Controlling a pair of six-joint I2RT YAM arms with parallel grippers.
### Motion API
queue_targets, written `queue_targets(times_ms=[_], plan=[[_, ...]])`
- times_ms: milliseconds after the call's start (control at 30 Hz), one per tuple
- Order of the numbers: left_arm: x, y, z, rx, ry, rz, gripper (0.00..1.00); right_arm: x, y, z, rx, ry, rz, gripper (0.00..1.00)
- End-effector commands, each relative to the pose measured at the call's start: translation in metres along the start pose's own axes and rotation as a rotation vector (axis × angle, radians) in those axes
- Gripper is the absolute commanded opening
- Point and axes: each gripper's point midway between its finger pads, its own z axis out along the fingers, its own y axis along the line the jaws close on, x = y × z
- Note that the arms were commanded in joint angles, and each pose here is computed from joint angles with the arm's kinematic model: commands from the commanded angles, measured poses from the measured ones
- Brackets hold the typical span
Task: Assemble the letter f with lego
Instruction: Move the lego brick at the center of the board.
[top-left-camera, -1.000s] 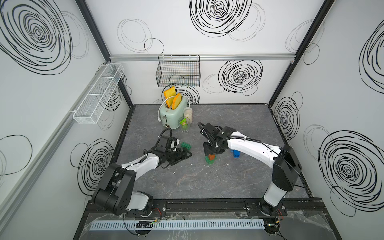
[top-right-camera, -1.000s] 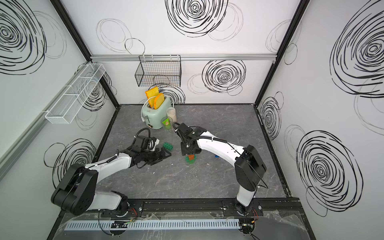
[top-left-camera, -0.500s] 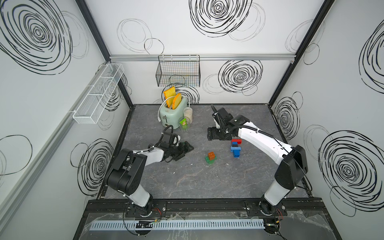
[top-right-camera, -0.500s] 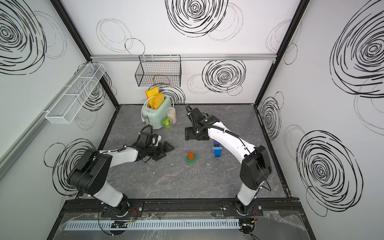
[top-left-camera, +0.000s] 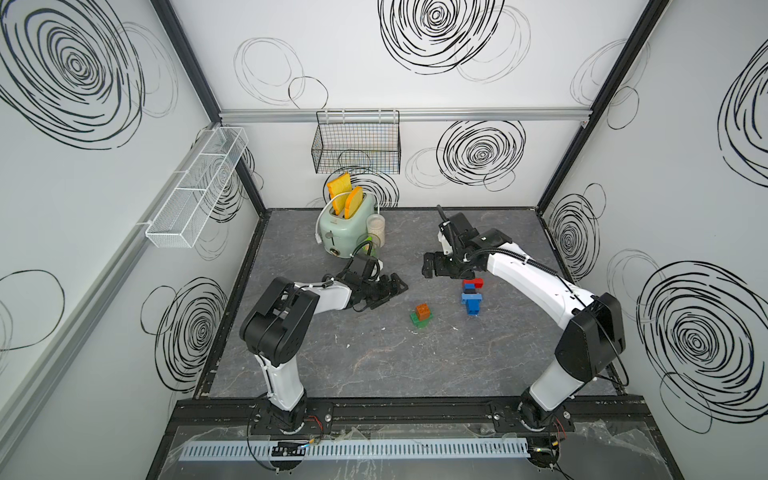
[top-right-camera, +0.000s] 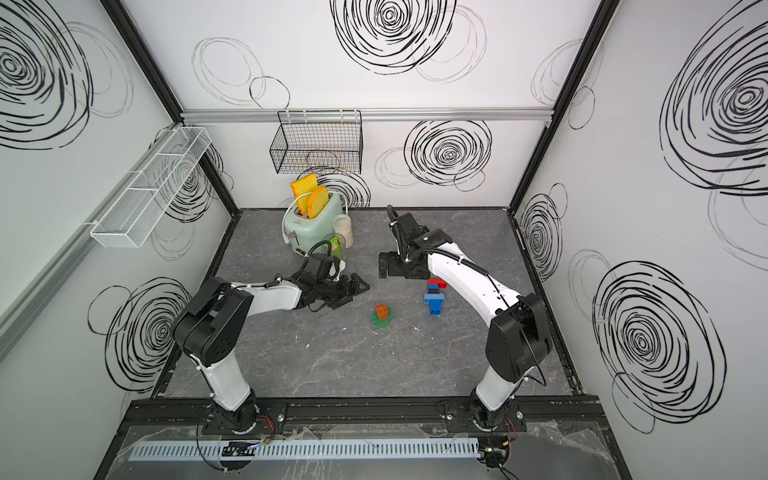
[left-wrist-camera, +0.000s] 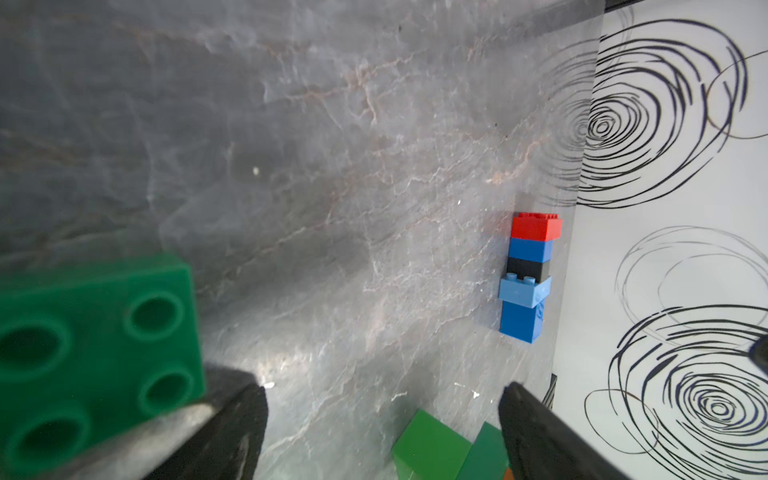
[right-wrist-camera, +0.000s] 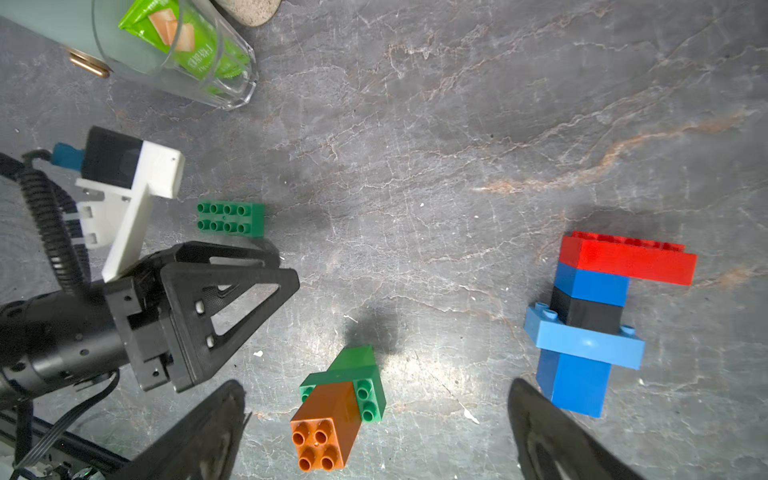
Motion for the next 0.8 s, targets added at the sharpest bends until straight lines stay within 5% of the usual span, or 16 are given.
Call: queue_targets(times_ms=[0, 233, 533, 767], plan=[[0.001, -0.004, -0.037, -0.034, -0.044, 0.059, 0.92, -0.002, 0.002, -0.005, -0.026, -0.020, -0.026, 0.99], [-0.023, 0.041, -0.080, -0.073, -0.139, -0.018, 0.94, -0.005, 0.008, 0.006, -0.045, -0.005, -0.035, 0.99], [-0.067, 0.074, -0.072, -0.063, -0.210, -0.125, 0.94, -0.001, 0.012, 0.009, -0.072, 0.020, -0.042, 0.99], [-0.071, 0.084, -0.053, -0.045, -0.216, -0.176, 0.95, 0.006, 0.006, 0.010, -0.067, 0.032, -0.042, 0.99]])
